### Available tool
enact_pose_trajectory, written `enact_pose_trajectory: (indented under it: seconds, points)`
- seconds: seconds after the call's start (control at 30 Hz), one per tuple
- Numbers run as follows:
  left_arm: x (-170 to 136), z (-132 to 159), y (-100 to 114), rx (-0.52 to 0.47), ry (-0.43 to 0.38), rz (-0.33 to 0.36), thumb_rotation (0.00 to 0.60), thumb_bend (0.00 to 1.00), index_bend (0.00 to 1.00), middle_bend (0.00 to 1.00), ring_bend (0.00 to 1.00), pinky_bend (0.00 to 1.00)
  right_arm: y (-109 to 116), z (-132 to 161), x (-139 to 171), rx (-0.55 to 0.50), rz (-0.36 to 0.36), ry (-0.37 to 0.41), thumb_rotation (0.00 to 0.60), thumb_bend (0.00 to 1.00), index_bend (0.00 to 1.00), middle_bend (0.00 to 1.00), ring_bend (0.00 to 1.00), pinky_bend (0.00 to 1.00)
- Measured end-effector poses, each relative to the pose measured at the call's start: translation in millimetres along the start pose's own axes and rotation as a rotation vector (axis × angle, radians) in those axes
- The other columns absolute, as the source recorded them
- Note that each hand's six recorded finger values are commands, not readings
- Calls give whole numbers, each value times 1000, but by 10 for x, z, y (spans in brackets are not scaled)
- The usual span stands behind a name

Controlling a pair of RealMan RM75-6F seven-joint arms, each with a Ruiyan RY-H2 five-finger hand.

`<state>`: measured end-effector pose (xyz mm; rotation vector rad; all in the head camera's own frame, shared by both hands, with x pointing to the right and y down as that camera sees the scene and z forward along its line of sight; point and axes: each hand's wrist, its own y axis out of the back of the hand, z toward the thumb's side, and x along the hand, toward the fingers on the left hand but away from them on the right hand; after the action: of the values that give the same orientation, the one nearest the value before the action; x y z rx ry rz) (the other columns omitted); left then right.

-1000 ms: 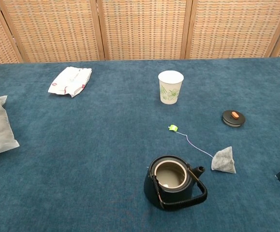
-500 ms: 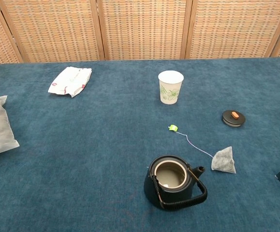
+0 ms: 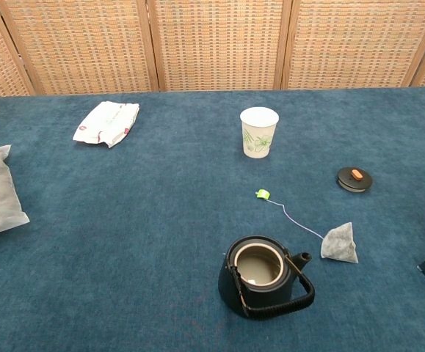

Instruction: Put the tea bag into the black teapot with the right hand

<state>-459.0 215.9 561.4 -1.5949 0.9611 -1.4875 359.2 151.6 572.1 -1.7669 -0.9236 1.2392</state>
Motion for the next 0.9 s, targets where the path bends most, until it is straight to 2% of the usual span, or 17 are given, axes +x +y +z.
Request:
enact_pose_trajectory:
  seconds: [0.13, 0.57, 0.9]
  points:
    - [-5, -5, 6, 8, 1, -2, 600, 322, 0, 0, 0, 0, -12, 130, -131, -32, 63, 54, 600, 553, 88, 213, 19, 101]
    - [1, -22, 29, 29, 0, -10, 600, 322, 0, 0, 0, 0, -150, 625, -659, -83, 252, 218, 600, 474, 209, 353, 240, 384]
    - [27, -61, 60, 38, 11, -7, 600, 323, 0, 0, 0, 0, -357, 929, -1112, -87, 342, 292, 600, 465, 271, 464, 414, 614]
